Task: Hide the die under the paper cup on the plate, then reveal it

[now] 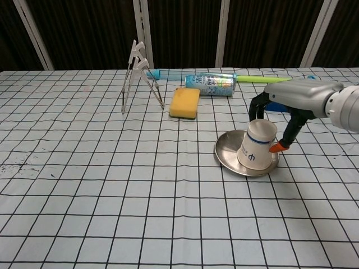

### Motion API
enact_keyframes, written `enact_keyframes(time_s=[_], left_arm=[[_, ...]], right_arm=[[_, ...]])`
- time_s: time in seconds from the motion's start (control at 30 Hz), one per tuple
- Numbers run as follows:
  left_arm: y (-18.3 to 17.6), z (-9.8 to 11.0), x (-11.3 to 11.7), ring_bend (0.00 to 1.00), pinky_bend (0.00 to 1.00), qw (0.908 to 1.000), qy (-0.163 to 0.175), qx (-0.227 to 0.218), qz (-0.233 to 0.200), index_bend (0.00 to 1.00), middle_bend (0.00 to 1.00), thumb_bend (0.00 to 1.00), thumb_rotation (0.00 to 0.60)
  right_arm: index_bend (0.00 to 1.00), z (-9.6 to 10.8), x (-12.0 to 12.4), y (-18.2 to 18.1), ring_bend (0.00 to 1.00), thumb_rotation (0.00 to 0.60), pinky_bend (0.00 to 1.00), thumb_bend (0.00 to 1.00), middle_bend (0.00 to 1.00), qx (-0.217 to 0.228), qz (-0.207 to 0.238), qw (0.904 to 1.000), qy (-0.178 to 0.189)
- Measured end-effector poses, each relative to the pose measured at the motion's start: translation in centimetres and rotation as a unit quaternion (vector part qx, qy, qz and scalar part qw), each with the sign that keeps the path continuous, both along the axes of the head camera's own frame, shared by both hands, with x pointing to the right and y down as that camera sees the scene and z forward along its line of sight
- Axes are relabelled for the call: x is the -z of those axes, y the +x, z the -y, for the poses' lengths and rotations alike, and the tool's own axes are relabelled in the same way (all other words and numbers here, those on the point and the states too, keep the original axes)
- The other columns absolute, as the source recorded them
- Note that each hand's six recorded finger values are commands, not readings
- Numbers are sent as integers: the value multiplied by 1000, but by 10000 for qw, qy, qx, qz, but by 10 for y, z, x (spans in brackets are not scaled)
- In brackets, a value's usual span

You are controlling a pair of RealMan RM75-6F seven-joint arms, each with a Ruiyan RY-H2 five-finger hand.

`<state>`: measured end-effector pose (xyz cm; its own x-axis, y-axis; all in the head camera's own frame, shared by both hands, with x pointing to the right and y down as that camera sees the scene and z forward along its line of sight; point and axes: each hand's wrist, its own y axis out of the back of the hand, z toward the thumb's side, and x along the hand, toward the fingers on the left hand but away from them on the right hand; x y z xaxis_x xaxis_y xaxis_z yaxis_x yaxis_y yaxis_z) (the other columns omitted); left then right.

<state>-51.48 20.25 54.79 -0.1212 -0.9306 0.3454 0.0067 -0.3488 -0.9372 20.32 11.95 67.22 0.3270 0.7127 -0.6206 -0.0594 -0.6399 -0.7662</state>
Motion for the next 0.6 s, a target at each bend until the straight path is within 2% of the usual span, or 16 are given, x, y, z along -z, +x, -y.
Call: enact_keyframes(time_s=[0.37, 0.6], left_arm=[[1, 0, -1, 0, 118, 10000, -24, -8, 5, 312, 0, 697, 600], [2, 0, -2, 0, 118, 10000, -42, -24, 1, 313, 0, 696, 600]], right_arm=[[409, 0, 2, -2, 187, 600, 0, 189, 414, 9, 71, 10000, 65], [431, 0, 4, -3, 200, 600, 0, 228, 440, 8, 106, 9999, 107]])
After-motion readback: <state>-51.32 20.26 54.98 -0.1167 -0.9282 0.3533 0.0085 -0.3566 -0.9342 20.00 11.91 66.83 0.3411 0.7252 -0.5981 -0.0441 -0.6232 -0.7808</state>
